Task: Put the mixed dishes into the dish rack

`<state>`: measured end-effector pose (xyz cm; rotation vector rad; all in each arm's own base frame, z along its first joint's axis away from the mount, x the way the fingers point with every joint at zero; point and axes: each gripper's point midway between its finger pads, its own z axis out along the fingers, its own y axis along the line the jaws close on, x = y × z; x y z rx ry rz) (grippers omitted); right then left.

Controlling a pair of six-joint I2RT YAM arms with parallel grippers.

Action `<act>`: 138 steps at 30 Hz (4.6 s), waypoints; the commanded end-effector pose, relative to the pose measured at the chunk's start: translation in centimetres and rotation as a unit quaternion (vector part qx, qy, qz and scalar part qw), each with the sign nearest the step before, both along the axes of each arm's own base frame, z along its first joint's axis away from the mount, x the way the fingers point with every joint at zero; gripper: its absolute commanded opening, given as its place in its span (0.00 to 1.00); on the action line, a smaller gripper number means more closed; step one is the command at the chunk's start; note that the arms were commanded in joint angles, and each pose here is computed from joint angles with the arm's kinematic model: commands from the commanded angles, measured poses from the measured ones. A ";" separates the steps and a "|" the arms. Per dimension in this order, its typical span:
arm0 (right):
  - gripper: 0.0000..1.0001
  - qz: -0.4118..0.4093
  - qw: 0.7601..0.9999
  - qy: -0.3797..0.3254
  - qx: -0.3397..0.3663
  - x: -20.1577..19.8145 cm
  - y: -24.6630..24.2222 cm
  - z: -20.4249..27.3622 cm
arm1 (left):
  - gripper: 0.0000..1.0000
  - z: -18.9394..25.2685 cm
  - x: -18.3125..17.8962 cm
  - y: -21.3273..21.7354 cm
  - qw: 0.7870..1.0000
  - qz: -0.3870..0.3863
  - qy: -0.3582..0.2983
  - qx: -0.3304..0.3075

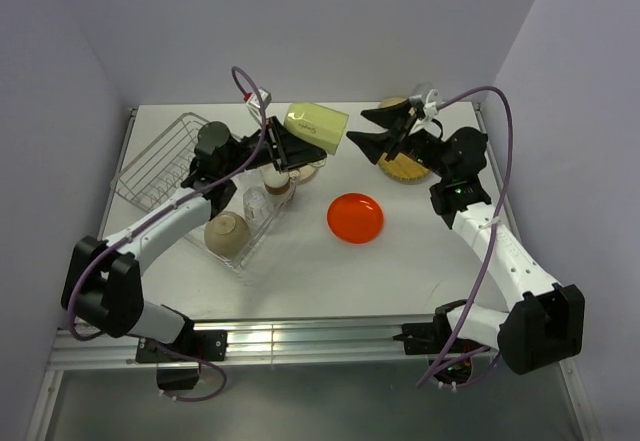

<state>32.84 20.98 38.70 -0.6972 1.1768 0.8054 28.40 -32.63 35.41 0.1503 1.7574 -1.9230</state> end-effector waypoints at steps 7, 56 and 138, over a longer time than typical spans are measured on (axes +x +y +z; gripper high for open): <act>0.68 -0.005 1.000 -0.023 -0.009 -1.8 -1.9 -0.4 | 0.00 1.8 0.6 5.5 0.969 0.115 -0.154 0.157; 0.76 -0.033 0.995 0.096 -0.013 1.5 -6.3 -6.6 | 0.00 -16.3 9.9 28.6 0.714 0.056 -0.397 0.573; 0.78 -0.029 0.984 0.138 -0.105 0.9 -5.8 -10.3 | 0.99 -11.8 9.0 28.7 0.670 0.193 -0.354 0.624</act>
